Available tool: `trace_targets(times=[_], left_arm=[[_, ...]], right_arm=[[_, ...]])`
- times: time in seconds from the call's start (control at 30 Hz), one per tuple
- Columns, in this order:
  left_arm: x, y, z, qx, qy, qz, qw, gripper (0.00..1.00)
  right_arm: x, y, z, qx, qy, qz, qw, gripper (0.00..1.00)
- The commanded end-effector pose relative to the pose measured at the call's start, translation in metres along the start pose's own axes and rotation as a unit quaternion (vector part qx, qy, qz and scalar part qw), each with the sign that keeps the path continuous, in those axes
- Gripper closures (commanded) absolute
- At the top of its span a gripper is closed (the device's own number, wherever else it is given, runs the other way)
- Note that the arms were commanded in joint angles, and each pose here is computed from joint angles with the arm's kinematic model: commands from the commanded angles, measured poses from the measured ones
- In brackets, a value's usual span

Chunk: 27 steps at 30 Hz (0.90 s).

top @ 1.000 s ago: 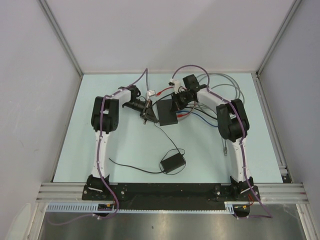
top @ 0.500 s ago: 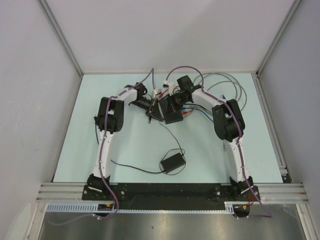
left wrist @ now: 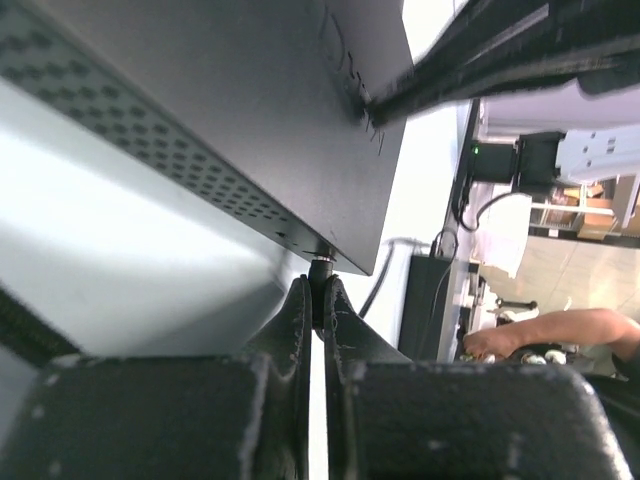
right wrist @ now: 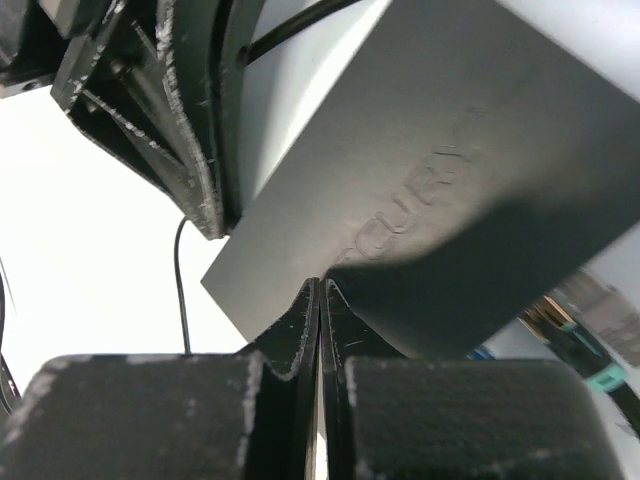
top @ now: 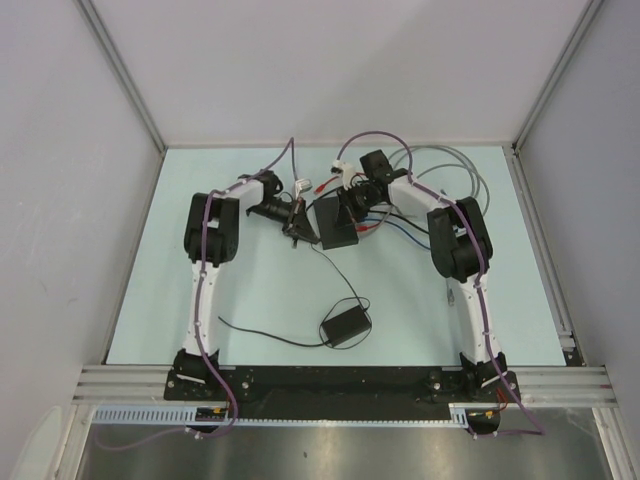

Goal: Pull the plug from the switch port

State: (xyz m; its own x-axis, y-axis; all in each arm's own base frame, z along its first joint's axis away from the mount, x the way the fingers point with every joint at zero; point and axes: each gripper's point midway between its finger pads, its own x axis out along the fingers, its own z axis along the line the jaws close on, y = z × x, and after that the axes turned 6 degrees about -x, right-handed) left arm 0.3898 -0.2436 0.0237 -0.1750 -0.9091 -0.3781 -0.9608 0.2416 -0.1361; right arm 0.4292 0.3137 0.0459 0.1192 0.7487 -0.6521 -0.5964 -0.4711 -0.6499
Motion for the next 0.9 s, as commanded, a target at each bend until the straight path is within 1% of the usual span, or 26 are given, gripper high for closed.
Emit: trace_targets(times=[0.0, 0.07, 0.17, 0.3, 0.37, 0.4, 0.43, 0.5, 0.63, 0.7, 0.77, 0.87], left_arm=[[-0.011, 0.034, 0.012, -0.011, -0.036, 0.028, 0.999, 1.0], [-0.009, 0.043, 0.015, -0.022, -0.035, 0.042, 0.998, 1.0], [-0.013, 0.04, 0.017, -0.025, -0.036, 0.039, 0.998, 1.0], [-0.018, 0.023, 0.019, -0.009, -0.05, 0.02, 0.999, 1.0], [-0.015, 0.016, 0.02, -0.016, -0.049, 0.014, 0.999, 1.0], [-0.015, 0.007, 0.018, -0.005, -0.05, 0.008, 0.999, 1.0], [-0.009, 0.006, 0.02, -0.007, -0.049, 0.012, 0.999, 1.0], [-0.003, -0.002, 0.015, 0.004, -0.046, 0.011, 0.999, 1.0], [0.016, -0.009, 0.014, 0.003, -0.047, 0.018, 0.999, 1.0], [0.025, -0.014, 0.008, 0.018, -0.051, 0.023, 0.998, 1.0], [0.032, -0.022, 0.003, 0.032, -0.05, 0.023, 0.998, 1.0], [0.035, -0.029, 0.002, 0.04, -0.053, 0.017, 0.998, 1.0]], right_arm=[[0.02, 0.07, -0.024, 0.039, 0.034, 0.092, 0.994, 1.0], [0.022, 0.073, -0.025, 0.041, 0.034, 0.096, 0.994, 1.0], [0.025, 0.075, -0.024, 0.036, 0.033, 0.1, 0.994, 1.0], [0.027, 0.075, -0.02, 0.027, 0.026, 0.104, 0.994, 1.0], [0.026, 0.074, -0.021, 0.027, 0.027, 0.104, 0.994, 1.0], [0.026, 0.073, -0.021, 0.024, 0.027, 0.102, 0.994, 1.0], [0.024, 0.069, -0.02, 0.02, 0.026, 0.099, 0.995, 1.0], [0.016, 0.053, -0.015, 0.0, 0.014, 0.08, 0.997, 1.0], [-0.006, -0.006, 0.001, -0.01, -0.021, 0.008, 1.0, 1.0], [-0.009, -0.015, 0.003, -0.018, -0.011, 0.002, 1.0, 1.0], [-0.002, -0.008, 0.007, -0.02, -0.009, 0.015, 1.0, 1.0], [0.013, 0.021, 0.012, -0.023, -0.009, 0.05, 0.998, 1.0]])
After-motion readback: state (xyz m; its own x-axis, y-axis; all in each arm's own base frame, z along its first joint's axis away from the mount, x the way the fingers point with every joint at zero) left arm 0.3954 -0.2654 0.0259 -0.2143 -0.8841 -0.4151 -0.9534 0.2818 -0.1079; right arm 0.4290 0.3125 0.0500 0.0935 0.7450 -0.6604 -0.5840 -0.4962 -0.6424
